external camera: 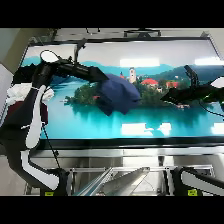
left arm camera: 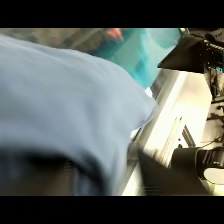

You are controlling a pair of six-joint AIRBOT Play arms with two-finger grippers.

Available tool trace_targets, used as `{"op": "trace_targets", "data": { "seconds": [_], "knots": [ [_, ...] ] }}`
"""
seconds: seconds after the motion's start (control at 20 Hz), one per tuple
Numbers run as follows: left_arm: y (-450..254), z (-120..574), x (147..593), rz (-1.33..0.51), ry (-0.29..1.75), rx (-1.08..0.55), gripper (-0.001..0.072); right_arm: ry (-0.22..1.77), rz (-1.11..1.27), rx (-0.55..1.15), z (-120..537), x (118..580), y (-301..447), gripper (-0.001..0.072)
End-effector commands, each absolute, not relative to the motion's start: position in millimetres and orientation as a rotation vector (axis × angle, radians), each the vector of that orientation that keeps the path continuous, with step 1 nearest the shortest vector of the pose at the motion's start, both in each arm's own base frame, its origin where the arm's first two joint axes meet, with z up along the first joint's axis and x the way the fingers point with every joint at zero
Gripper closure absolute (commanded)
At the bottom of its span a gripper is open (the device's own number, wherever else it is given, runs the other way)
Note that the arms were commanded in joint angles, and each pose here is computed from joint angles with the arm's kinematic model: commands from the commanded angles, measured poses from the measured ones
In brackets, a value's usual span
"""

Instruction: Fold the shirts.

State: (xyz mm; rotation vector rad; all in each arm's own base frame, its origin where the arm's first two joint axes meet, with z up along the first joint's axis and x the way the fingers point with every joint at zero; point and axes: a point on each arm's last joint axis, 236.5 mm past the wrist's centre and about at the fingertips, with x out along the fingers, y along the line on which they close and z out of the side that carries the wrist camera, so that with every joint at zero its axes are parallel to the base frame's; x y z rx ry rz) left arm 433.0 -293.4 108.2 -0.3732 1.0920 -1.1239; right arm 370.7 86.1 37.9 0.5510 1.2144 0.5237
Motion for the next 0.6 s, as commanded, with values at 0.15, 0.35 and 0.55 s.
{"op": "trace_targets", "data": {
  "seconds": [0.15,0.35,0.55],
  "knots": [
    [-259.3,61.7,430.7,-0.941,1.221,-0.176,-0.0008,1.299,0.473,0.473,24.5,350.1,70.7,0.0181],
    [-212.5,6.7,382.2,-0.886,1.516,-0.241,-0.0007,1.425,0.465,0.502,-20.9,303.2,87.3,0.0181],
    [-240.2,-52.3,336.2,-0.929,1.601,-0.388,0.0,1.48,0.461,0.469,-76.7,277.7,122.2,0.0181]
  ]
}}
